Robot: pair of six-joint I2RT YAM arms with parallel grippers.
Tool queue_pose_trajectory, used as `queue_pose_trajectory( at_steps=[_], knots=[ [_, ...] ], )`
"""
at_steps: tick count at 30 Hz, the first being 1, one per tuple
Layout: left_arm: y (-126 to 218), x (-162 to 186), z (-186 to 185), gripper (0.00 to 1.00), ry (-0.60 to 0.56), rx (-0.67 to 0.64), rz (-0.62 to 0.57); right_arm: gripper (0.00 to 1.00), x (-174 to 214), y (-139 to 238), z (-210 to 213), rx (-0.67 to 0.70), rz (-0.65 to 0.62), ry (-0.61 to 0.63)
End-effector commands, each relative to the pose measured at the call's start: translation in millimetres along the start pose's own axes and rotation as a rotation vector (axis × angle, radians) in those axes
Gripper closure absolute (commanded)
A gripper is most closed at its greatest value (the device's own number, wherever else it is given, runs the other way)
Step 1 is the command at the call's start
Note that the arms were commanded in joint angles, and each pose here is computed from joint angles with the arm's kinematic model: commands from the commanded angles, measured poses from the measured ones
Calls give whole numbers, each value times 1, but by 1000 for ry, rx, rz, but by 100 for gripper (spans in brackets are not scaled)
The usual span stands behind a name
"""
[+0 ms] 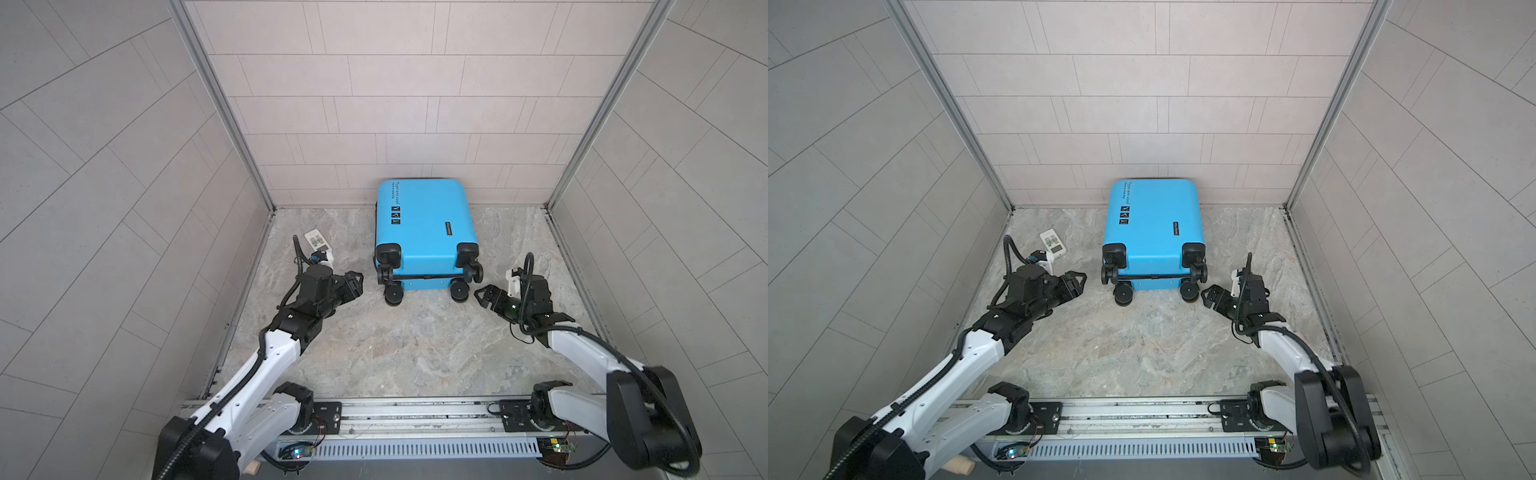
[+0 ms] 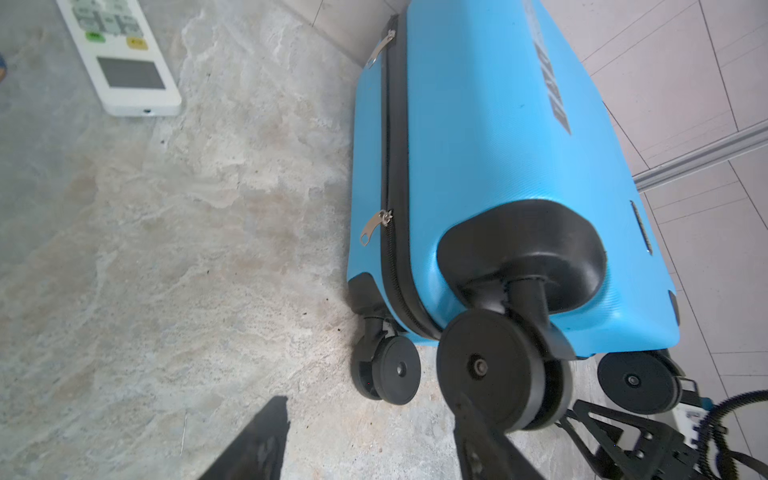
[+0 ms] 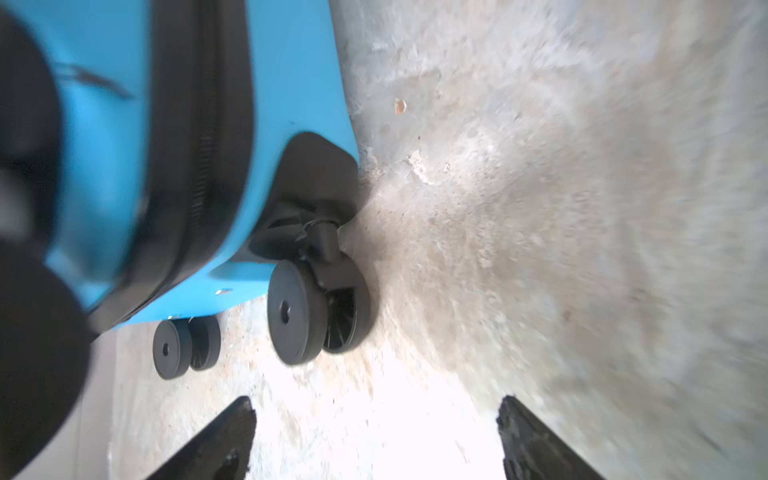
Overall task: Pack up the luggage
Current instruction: 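Grip the nearest wheel caster with the right gripper while the left approaches the zipper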
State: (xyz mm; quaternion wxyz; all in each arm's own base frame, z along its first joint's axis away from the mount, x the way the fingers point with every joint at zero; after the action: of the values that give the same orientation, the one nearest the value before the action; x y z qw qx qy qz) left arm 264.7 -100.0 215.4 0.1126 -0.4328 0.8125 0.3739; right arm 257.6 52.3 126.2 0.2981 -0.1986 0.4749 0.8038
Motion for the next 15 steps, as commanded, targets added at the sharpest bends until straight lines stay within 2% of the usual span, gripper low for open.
queue_pose_trajectory(
  at_steps=[1, 7, 11, 15],
  knots=[
    [3, -27, -30, 27, -90, 59, -74, 3, 6, 27, 1, 86, 61, 94],
    [-12, -58, -52, 25, -86, 95, -85, 0, -15, 55, 40, -10, -1, 233],
    [-28, -66, -57, 25, -103, 95, -61, 0, -29, 61, 62, 23, 11, 330],
    [-41, -75, -50, 25, -93, 112, -68, 1, -41, 50, 76, 60, 69, 387]
  ],
)
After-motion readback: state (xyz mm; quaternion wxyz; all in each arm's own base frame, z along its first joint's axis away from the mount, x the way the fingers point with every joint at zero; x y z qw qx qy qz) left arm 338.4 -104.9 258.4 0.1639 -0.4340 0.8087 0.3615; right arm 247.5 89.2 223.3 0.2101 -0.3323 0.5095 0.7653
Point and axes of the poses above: each gripper's point midway between its finger pads, its own y axis back along the fingers, its own z axis along the line the jaws close on, x = y × z, the point moved 6 cm from there along y, back along the fingers, and after that the axes turned 13 degrees about y, right-handed, at the moved point
